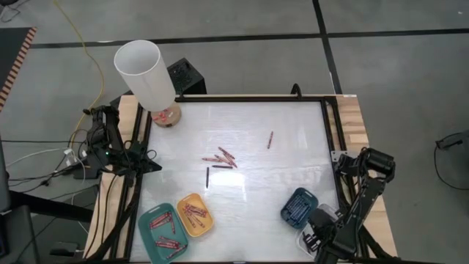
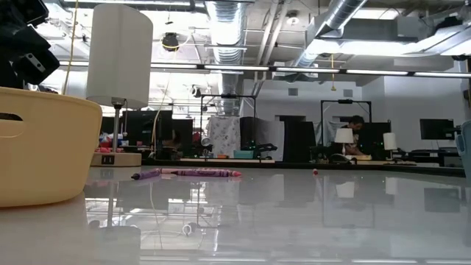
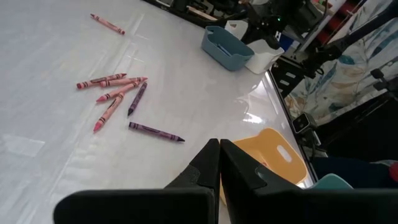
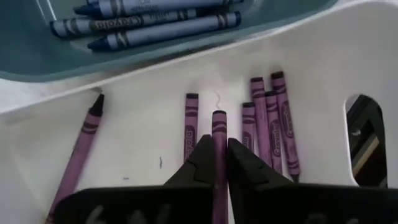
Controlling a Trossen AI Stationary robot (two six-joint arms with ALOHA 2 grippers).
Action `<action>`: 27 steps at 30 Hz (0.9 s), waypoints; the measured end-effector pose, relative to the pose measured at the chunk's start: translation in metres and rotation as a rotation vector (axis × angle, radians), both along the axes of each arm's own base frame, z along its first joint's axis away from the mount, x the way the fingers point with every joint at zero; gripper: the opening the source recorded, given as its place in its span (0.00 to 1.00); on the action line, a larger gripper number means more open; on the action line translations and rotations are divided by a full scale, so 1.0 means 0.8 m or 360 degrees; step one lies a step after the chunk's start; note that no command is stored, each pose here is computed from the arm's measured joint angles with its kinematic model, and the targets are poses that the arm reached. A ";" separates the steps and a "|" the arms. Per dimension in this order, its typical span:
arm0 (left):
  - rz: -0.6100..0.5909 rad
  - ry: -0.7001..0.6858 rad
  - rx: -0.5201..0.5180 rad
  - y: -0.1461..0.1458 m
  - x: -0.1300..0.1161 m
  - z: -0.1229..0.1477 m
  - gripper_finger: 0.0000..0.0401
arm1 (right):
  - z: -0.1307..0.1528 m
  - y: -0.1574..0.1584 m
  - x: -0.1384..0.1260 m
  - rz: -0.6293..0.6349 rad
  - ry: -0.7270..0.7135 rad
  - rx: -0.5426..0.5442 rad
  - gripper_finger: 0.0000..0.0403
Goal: Sort crayons
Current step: Put the purple crayon into the white bin
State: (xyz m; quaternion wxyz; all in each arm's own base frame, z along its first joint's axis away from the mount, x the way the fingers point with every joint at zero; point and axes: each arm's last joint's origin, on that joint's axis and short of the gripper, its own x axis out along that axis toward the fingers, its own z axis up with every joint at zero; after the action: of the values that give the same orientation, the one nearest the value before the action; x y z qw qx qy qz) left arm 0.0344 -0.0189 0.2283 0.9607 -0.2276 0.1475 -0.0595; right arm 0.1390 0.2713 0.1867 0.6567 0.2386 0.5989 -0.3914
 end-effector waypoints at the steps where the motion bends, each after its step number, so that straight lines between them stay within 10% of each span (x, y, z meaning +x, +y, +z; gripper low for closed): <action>1: 0.0000 0.0000 0.0000 0.000 0.000 0.000 0.00 | 0.000 0.000 0.000 -0.0001 -0.0001 0.0001 0.08; 15: 0.0000 0.0000 0.0001 0.000 0.000 0.000 0.00 | 0.010 -0.005 0.008 0.0056 -0.0045 0.0048 0.20; 27: 0.0001 0.0000 0.0000 0.000 0.000 0.000 0.00 | 0.137 -0.069 0.081 0.0497 -0.0497 0.0295 0.20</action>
State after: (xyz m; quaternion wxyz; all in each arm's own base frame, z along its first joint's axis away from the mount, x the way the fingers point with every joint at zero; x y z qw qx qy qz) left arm 0.0344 -0.0189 0.2283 0.9607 -0.2276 0.1473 -0.0593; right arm 0.2036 0.2158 0.2966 0.7691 0.2600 0.5532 -0.1867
